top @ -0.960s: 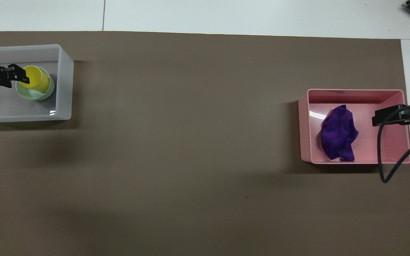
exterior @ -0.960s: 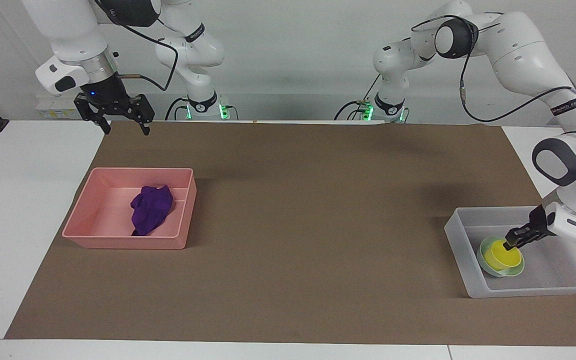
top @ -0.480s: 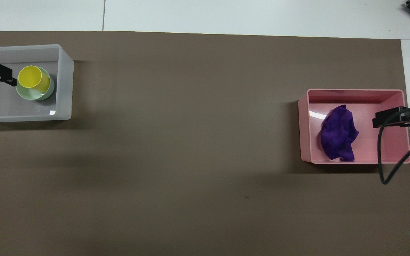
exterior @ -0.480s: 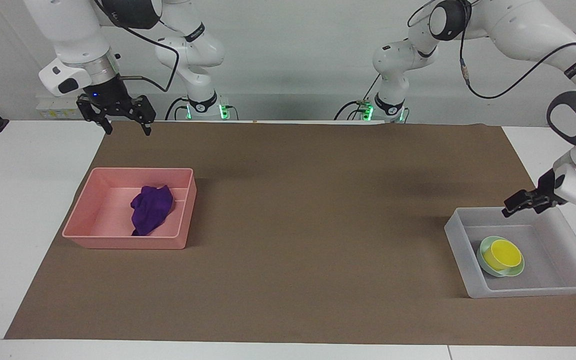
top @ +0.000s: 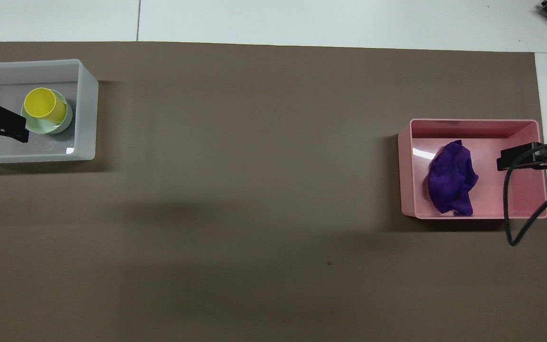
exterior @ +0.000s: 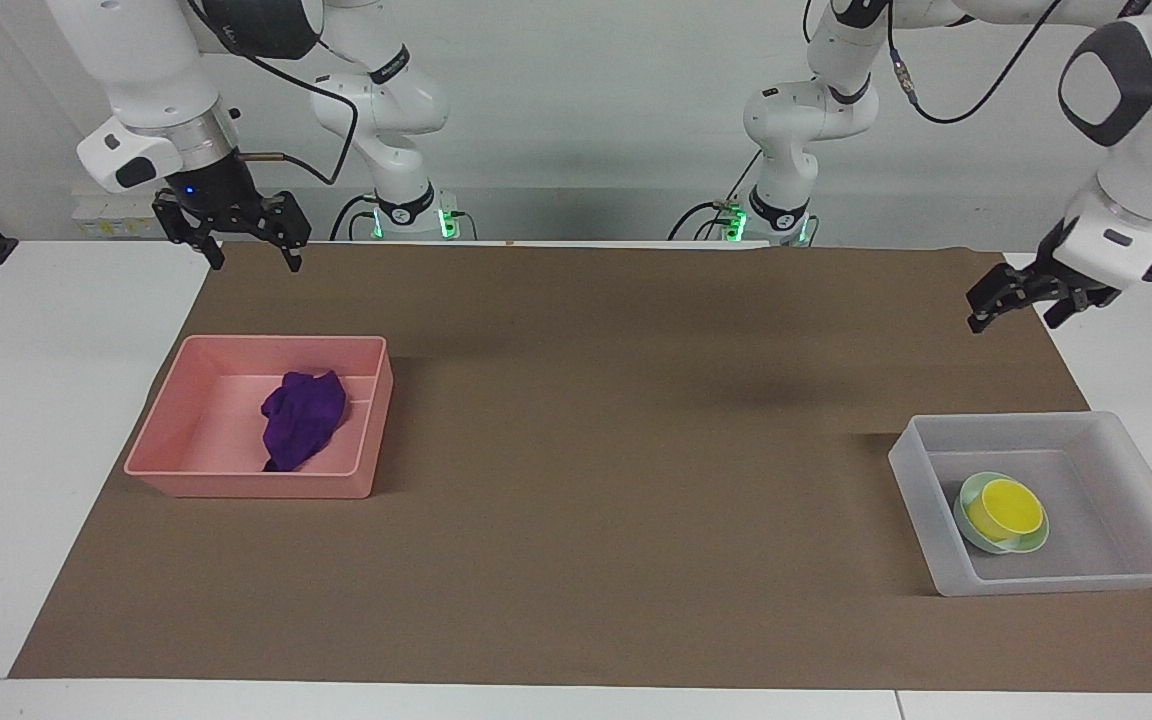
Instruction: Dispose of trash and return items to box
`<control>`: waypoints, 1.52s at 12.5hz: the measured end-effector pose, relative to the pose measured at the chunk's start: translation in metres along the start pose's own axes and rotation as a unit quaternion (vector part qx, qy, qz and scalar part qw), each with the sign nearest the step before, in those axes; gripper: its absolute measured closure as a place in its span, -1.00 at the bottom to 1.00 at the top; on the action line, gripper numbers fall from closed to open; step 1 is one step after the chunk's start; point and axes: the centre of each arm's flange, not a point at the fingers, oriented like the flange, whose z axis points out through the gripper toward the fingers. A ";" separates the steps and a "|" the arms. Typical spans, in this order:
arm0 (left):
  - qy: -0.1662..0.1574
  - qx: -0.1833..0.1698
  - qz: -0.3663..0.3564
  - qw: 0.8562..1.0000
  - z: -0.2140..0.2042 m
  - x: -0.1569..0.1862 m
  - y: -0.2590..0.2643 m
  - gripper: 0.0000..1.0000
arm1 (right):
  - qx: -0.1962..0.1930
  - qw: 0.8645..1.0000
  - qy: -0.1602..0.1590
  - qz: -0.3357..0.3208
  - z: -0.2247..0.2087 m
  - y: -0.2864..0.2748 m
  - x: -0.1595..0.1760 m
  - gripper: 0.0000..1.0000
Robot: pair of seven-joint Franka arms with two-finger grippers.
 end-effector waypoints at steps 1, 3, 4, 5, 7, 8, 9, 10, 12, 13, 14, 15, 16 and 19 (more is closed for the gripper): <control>-0.011 0.002 0.011 1.000 0.009 -0.010 0.014 -1.00 | 0.000 1.000 0.000 0.000 0.000 0.000 0.000 -1.00; -0.019 0.007 0.026 0.999 0.030 -0.031 0.040 -1.00 | 0.000 1.000 0.000 0.000 0.000 0.000 0.000 -1.00; -0.019 0.008 0.027 0.999 0.036 -0.039 0.042 -1.00 | 0.000 1.000 0.000 -0.001 0.000 -0.001 0.000 -1.00; -0.018 0.008 0.024 1.000 0.037 -0.045 0.040 -1.00 | 0.000 1.000 0.000 -0.001 0.000 -0.001 0.000 -1.00; -0.010 0.008 0.018 1.000 0.029 -0.050 0.033 -1.00 | 0.000 1.000 0.000 -0.001 0.000 -0.001 0.000 -1.00; -0.006 0.007 0.016 1.000 0.026 -0.051 0.030 -1.00 | 0.000 1.000 0.000 -0.002 0.000 -0.002 0.000 -1.00; -0.004 0.007 0.013 1.000 0.026 -0.051 0.027 -1.00 | 0.000 1.000 0.000 -0.002 0.000 -0.002 0.000 -1.00; 0.001 0.006 0.009 1.000 0.024 -0.050 0.023 -1.00 | 0.000 1.000 0.000 -0.002 0.000 -0.002 0.000 -1.00; 0.019 -0.017 -0.010 1.000 0.009 -0.047 0.008 -1.00 | 0.000 1.000 0.000 -0.002 0.000 -0.002 -0.001 -1.00; 0.028 -0.032 -0.020 0.999 0.000 -0.046 -0.001 -1.00 | 0.000 1.000 0.000 -0.002 0.000 -0.002 -0.001 -1.00; 0.035 -0.040 -0.027 0.998 -0.007 -0.045 -0.007 -1.00 | 0.000 1.000 0.000 -0.003 0.000 -0.003 -0.001 -1.00; 0.036 -0.043 -0.029 0.998 -0.008 -0.044 -0.009 -1.00 | 0.000 1.000 0.000 -0.003 -0.001 -0.003 -0.001 -1.00; 0.032 -0.044 -0.027 0.998 -0.007 -0.043 -0.007 -1.00 | 0.000 1.000 0.000 -0.003 -0.001 -0.004 -0.001 -1.00; 0.014 -0.039 -0.016 0.999 -0.002 -0.044 0.005 -1.00 | 0.000 1.000 0.001 -0.003 -0.001 -0.004 -0.001 -1.00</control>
